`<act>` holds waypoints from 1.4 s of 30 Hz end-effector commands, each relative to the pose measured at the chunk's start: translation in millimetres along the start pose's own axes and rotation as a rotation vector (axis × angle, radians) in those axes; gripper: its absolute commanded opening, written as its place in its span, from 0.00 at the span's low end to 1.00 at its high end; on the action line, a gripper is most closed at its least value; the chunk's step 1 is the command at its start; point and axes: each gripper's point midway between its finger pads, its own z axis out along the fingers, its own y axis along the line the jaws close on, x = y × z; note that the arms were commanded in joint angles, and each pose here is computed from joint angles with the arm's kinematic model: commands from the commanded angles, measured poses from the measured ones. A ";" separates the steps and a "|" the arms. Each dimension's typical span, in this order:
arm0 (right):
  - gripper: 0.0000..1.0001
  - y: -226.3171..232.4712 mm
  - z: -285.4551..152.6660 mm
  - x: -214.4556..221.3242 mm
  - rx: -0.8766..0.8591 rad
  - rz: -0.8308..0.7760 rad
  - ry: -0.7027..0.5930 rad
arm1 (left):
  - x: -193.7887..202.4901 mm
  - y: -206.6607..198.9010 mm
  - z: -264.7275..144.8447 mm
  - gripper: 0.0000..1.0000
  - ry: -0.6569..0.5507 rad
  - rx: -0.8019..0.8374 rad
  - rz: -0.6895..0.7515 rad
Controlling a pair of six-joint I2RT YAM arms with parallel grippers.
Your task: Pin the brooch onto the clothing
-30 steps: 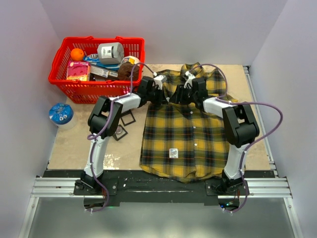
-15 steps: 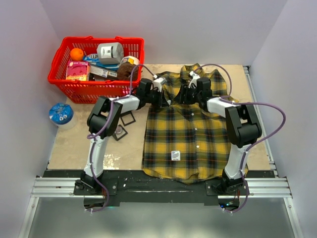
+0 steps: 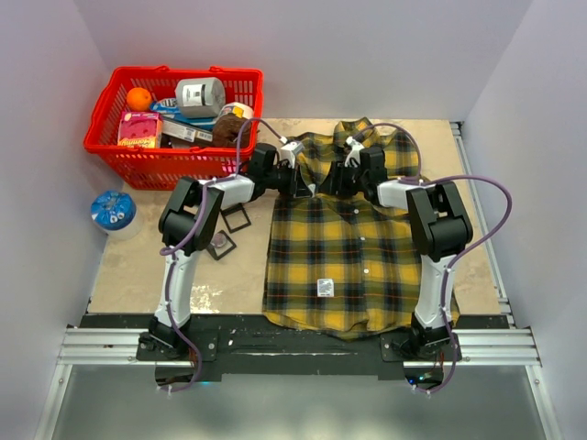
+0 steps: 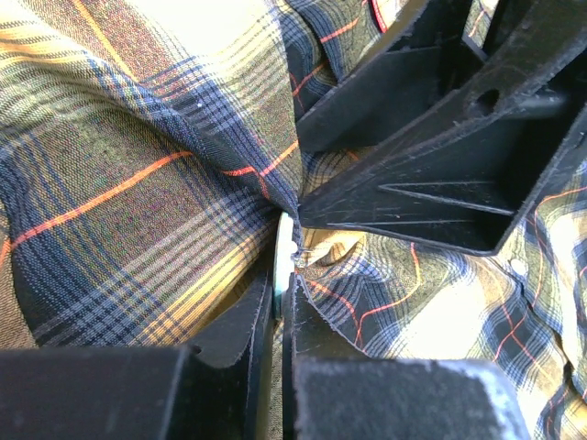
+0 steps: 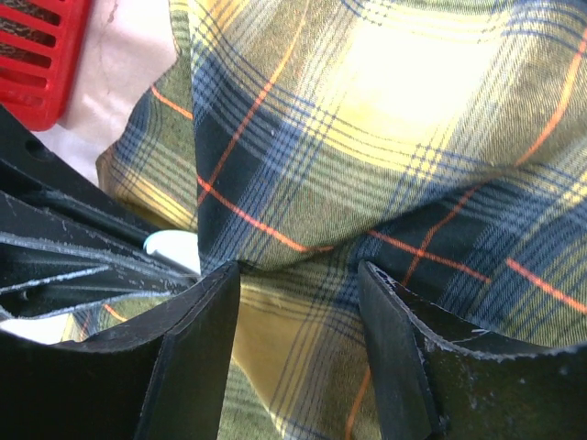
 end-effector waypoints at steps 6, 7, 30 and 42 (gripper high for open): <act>0.57 20.4 9.2 -9.6 -0.077 -0.058 -0.018 | -31.9 18.0 -28.5 0.00 -0.074 -0.011 -0.040; 0.57 19.2 9.4 -6.7 -0.075 -0.056 -0.010 | -32.4 18.1 -28.6 0.00 -0.075 -0.012 -0.040; 0.57 28.5 8.3 -3.4 -0.135 -0.046 -0.003 | -30.3 21.1 -29.1 0.00 -0.071 -0.010 -0.056; 0.57 29.7 10.8 -1.0 -0.147 -0.037 -0.002 | -29.8 20.9 -29.1 0.00 -0.071 -0.008 -0.057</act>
